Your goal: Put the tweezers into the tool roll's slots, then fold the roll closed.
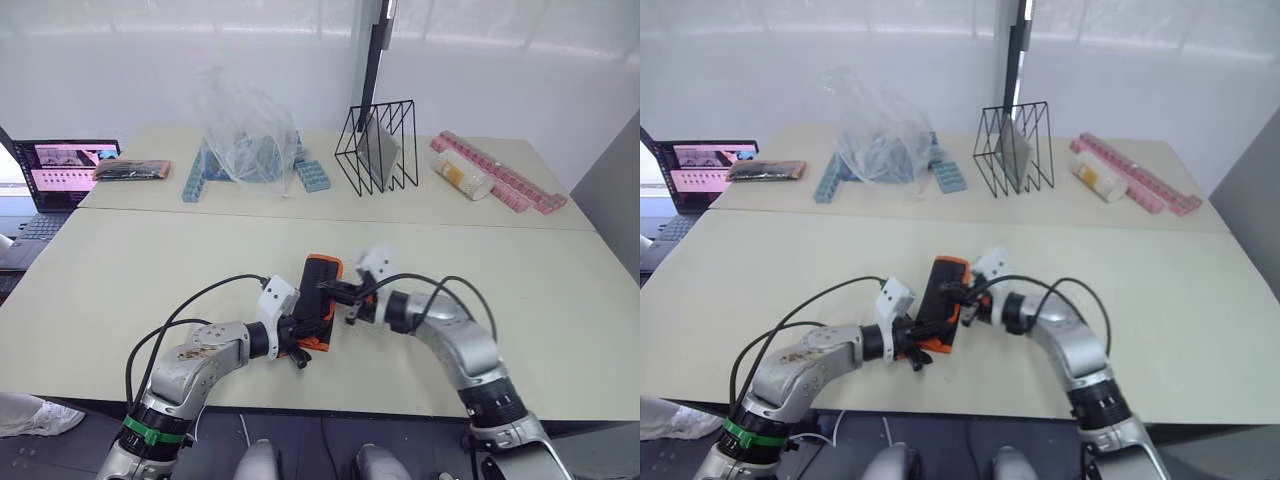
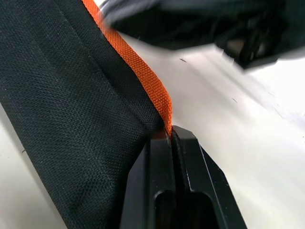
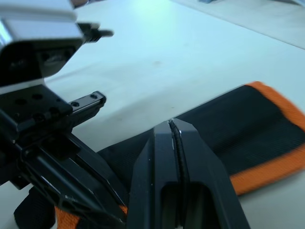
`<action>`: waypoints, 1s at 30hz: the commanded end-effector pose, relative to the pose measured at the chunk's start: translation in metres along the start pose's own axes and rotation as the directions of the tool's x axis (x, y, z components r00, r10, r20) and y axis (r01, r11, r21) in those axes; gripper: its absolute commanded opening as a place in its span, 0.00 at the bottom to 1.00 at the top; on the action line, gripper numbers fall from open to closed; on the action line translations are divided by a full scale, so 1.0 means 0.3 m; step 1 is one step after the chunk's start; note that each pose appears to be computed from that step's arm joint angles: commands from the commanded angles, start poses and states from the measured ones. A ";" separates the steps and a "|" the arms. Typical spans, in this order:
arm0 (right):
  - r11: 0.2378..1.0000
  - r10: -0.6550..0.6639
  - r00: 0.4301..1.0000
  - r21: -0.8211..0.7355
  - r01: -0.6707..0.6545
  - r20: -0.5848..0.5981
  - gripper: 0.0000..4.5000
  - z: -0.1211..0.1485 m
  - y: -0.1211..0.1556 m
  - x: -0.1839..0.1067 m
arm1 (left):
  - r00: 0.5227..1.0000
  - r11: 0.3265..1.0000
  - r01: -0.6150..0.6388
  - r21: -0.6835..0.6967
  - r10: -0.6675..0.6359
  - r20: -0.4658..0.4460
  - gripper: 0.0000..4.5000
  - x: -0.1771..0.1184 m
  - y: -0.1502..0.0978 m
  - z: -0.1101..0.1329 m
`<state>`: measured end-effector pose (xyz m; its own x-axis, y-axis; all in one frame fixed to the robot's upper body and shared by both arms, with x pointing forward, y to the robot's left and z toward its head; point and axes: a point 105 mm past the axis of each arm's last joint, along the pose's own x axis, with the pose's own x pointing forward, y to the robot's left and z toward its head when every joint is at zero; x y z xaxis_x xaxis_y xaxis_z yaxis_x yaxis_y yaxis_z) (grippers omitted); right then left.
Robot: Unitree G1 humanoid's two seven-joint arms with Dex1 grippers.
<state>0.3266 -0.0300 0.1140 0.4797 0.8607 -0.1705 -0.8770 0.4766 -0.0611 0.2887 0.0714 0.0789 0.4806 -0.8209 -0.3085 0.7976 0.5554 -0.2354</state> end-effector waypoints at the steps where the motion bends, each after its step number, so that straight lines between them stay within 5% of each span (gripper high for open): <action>1: 0.998 -0.063 0.989 -0.037 0.058 -0.136 0.00 -0.099 -0.030 -0.001 | 0.997 1.000 -0.002 -0.025 0.000 -0.082 0.01 0.008 -0.008 -0.084; 4: 0.998 -0.069 0.973 0.001 0.071 -0.220 0.00 -0.175 -0.031 -0.012 | 0.999 1.000 -0.005 -0.018 0.004 -0.047 0.01 -0.004 -0.008 -0.059; 16: 0.997 -0.061 0.967 0.031 0.071 -0.248 0.00 -0.197 -0.020 -0.003 | 0.984 0.990 0.125 0.061 -0.131 0.118 0.86 -0.207 0.013 0.168; 20: 0.996 -0.069 0.967 0.036 0.081 -0.247 0.00 -0.201 -0.026 -0.005 | 0.986 0.977 0.151 0.149 -0.159 0.043 0.81 -0.202 0.047 0.157; 30: 0.995 -0.083 0.967 0.036 0.095 -0.241 0.00 -0.190 -0.033 -0.013 | 0.963 0.923 0.268 0.277 -0.267 -0.043 0.06 -0.058 0.041 0.094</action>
<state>0.3319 -0.0299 0.0944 0.5068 0.8202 -0.2654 -0.8602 0.5014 -0.0932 0.2956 0.0907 0.1019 0.2320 -0.9327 -0.2761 0.9575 0.2690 -0.1043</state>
